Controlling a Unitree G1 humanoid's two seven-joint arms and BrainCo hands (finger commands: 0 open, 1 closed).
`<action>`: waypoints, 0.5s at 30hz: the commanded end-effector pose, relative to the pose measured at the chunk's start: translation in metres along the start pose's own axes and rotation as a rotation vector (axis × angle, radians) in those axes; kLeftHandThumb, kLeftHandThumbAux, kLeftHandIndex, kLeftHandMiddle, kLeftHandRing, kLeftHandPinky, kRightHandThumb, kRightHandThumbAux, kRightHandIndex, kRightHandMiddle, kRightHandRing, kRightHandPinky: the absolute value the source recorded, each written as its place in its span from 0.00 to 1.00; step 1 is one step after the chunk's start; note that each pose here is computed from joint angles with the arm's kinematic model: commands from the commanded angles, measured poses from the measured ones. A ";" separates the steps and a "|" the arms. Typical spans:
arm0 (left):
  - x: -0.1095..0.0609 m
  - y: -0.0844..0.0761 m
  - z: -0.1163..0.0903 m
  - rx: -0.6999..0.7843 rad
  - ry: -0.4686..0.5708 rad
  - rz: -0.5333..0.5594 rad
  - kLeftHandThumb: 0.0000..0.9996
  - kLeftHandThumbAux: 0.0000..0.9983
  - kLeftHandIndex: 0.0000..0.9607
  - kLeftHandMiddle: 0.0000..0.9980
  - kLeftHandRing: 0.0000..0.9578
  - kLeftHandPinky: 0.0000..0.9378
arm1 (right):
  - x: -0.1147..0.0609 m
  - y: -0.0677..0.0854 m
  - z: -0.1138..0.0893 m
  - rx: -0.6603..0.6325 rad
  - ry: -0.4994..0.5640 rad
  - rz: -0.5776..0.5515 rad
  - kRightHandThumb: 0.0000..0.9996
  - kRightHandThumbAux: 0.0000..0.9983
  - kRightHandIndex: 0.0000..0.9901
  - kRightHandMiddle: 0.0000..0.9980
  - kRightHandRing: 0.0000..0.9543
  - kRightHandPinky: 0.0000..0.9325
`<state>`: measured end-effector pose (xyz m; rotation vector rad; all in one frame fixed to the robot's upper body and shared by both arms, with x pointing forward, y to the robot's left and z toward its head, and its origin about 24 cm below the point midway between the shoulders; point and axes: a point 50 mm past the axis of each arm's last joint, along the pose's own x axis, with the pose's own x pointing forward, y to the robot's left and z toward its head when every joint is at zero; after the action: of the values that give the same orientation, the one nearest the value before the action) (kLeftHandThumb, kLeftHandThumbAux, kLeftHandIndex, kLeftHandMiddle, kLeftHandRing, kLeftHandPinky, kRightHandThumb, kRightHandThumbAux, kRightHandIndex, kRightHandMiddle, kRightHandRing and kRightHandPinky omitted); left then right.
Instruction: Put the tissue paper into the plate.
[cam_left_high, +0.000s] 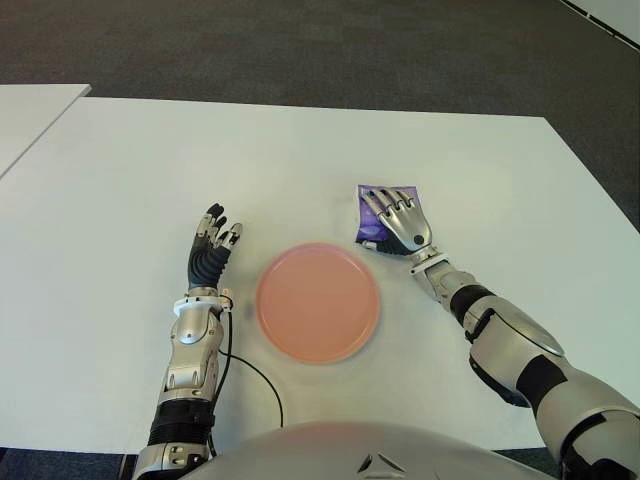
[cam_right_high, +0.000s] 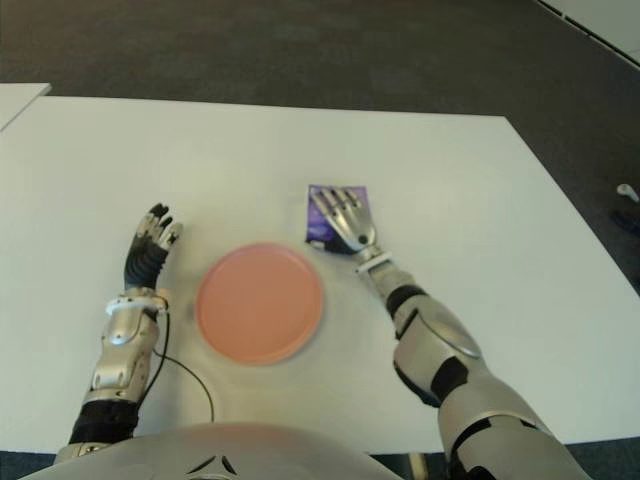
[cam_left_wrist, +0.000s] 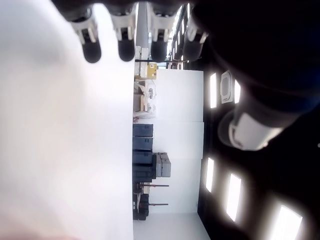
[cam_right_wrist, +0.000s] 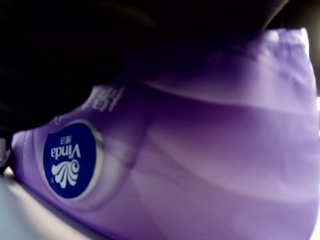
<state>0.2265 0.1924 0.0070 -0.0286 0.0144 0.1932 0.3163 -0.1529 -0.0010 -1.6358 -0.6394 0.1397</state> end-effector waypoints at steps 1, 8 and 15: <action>-0.001 0.004 -0.004 0.019 0.029 0.015 0.00 0.56 0.00 0.00 0.00 0.00 | -0.059 0.040 0.037 0.176 -0.027 0.293 0.80 0.68 0.37 0.47 0.58 0.63; -0.002 0.004 -0.003 0.010 0.027 0.021 0.00 0.58 0.00 0.00 0.00 0.00 | -0.063 0.043 0.046 0.226 0.013 0.291 0.84 0.68 0.39 0.53 0.80 0.87; -0.001 0.003 -0.003 0.000 0.028 0.025 0.00 0.58 0.00 0.01 0.00 0.00 | -0.061 0.041 0.050 0.304 0.069 0.263 0.85 0.68 0.40 0.54 0.90 0.92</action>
<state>0.2259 0.1956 0.0070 -0.0274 0.0154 0.2064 0.3184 -0.1422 0.0044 -1.4527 -0.6015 0.0695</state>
